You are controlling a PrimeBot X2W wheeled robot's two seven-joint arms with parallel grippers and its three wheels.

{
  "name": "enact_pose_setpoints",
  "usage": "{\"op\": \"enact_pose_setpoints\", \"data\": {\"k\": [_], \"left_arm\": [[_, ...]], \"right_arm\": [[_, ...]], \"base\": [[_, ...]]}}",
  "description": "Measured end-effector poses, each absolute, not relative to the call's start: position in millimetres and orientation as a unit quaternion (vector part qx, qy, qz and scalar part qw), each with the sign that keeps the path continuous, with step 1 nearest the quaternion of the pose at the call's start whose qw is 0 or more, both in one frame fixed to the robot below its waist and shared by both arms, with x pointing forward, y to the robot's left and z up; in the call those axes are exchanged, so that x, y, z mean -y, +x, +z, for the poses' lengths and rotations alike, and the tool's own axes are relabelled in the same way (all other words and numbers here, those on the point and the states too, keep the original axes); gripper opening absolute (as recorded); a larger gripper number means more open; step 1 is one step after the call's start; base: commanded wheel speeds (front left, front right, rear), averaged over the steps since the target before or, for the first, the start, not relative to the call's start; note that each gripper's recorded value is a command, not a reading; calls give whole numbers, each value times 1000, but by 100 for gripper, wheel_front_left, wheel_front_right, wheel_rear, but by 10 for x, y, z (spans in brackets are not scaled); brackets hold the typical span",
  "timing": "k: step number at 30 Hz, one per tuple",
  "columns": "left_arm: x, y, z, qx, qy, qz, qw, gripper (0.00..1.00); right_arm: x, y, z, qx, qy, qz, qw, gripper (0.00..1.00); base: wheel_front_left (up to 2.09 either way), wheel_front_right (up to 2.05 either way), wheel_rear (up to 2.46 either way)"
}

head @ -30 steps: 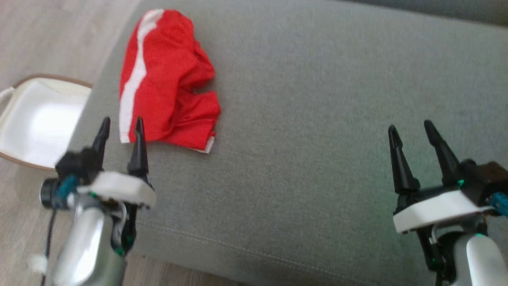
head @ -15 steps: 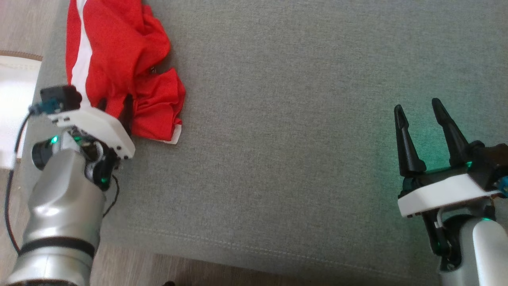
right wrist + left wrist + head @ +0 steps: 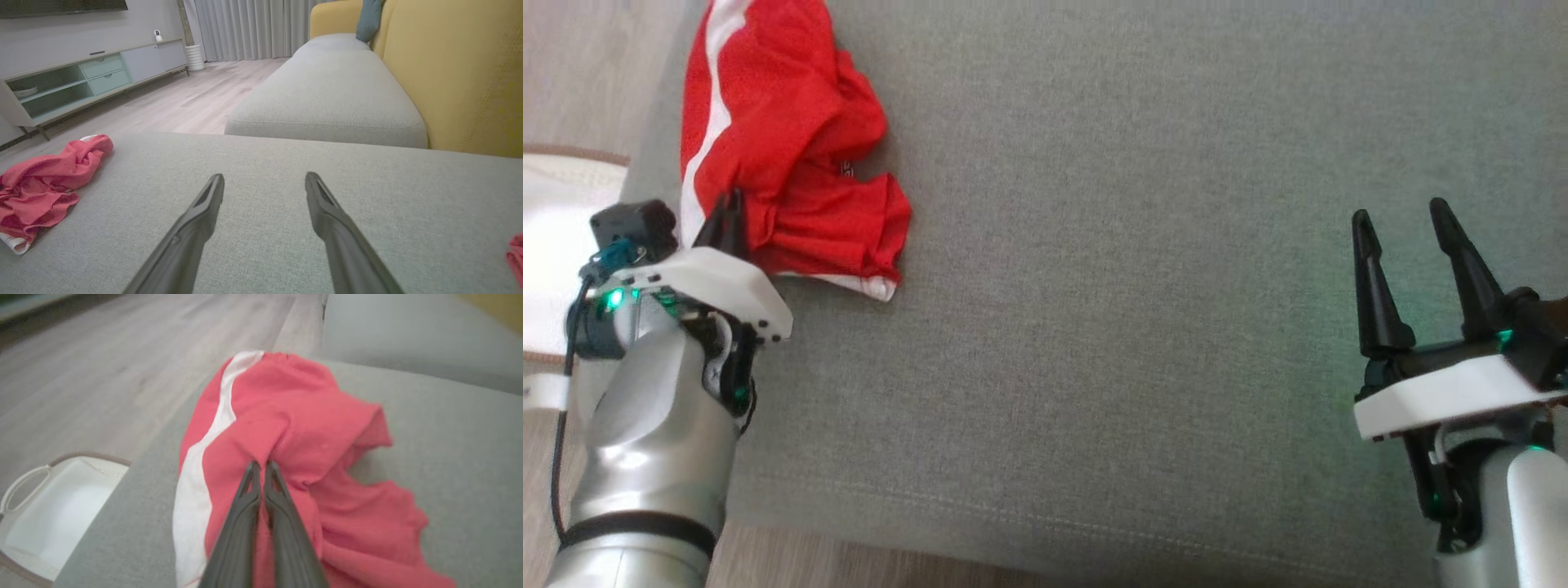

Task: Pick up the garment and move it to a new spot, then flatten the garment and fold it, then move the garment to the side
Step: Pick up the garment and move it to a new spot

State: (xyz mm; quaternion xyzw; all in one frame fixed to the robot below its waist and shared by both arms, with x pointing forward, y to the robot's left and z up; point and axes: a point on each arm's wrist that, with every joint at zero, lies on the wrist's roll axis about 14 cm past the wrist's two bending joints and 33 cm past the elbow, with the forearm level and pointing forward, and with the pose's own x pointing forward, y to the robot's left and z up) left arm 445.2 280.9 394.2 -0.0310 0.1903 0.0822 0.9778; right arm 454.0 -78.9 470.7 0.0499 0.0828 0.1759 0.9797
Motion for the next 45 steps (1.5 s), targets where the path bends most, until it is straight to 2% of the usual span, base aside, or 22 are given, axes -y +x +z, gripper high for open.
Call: {"op": "enact_pose_setpoints", "data": {"k": [6,13,23,32,38,39,40,41,45], "left_arm": [[-2683,4521,4632,-69,-11,71,995,0],[-2339,4228,5128,22,-9,36,999,0],[-916,4085,5227,6,-66,-151,986,0],[342,4203,5297,5,-105,-322,941,0],[900,4214,5033,-37,-131,-387,912,0],[950,4208,4936,-53,-134,-390,910,33],[992,4196,4847,-67,-138,-393,907,77],[1036,4173,4771,-77,-141,-396,904,100],[1190,4045,4688,-80,-150,-422,891,100]], "right_arm": [[837,4392,4918,-59,50,170,982,100],[990,4186,5138,-32,60,150,986,100],[1482,3933,5205,-22,78,80,993,100],[2004,3727,5100,-32,82,-2,996,100],[2297,3611,4979,-43,85,-53,994,100],[2331,3597,4950,-45,85,-59,994,100],[2363,3580,4908,-51,86,-65,993,100],[2390,3565,4871,-55,86,-71,992,100],[2434,3541,4756,-69,87,-81,990,100]], "base": [[0,0,0],[0,0,0],[0,0,0],[0,0,0],[0,0,0],[0,0,0],[0,0,0],[0,0,0],[0,0,0]]}}
